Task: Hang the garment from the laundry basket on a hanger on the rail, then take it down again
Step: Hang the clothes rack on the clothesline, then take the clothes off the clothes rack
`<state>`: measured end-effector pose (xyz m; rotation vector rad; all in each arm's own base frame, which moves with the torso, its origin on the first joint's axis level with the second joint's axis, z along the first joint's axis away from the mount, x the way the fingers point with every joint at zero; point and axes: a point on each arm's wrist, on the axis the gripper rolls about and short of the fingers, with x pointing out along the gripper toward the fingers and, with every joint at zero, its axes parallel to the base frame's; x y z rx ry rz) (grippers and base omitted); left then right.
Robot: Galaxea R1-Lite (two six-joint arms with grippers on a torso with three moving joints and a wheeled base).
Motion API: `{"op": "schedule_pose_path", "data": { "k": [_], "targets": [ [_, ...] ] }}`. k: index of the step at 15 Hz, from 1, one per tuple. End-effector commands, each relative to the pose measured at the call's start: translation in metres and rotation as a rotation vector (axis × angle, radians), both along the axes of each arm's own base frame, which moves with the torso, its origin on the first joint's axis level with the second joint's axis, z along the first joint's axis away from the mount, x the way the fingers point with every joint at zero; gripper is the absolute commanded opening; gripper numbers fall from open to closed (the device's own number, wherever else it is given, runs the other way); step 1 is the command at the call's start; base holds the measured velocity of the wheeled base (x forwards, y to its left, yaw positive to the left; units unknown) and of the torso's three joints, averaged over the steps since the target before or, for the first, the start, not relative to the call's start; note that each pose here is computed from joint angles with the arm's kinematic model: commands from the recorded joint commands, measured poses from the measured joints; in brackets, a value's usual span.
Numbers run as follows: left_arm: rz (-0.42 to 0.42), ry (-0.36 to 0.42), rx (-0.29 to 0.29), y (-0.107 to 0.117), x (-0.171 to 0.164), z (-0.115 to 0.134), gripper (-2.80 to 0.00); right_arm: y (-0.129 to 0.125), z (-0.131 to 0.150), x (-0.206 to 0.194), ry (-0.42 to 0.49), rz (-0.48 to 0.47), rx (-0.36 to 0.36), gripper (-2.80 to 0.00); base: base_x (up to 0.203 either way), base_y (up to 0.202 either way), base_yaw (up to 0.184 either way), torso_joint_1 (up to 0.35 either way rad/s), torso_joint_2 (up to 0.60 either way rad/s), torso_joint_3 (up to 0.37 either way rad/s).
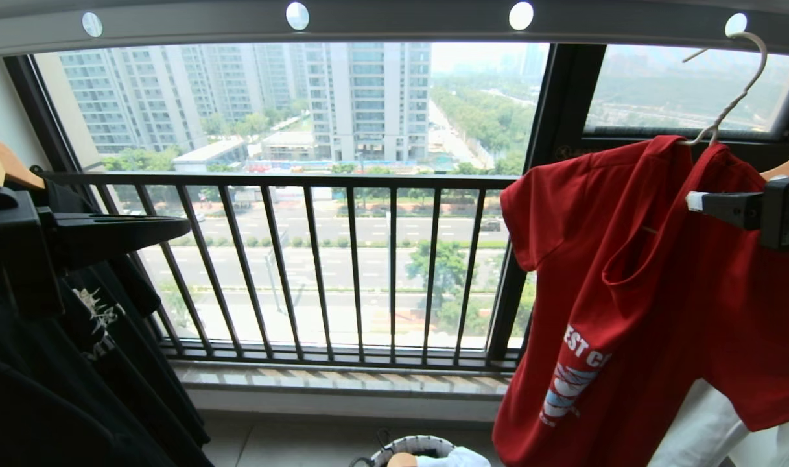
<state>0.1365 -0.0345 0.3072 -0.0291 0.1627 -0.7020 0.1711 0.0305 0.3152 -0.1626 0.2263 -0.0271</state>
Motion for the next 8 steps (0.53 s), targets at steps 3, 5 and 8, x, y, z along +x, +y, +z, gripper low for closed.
{"op": "schedule_pose_path", "data": {
  "k": [3,5,8],
  "targets": [
    [-0.004,0.0,-0.001,0.0,0.0,0.0,-2.8,-0.011,0.007,-0.053,-0.102,0.003,0.016,0.0,0.0,0.0,0.0,0.0,0.0,0.0],
    [-0.005,0.003,0.0,0.0,0.0,-0.001,-2.8,-0.014,0.006,-0.068,-0.128,0.006,0.022,0.0,0.0,0.0,0.0,0.0,0.0,0.0],
    [-0.026,0.01,-0.003,-0.001,0.0,-0.002,-2.8,-0.018,-0.003,-0.086,-0.143,0.009,0.025,-2.8,0.0,0.0,0.0,0.0,0.0,0.0]
  ]
}}
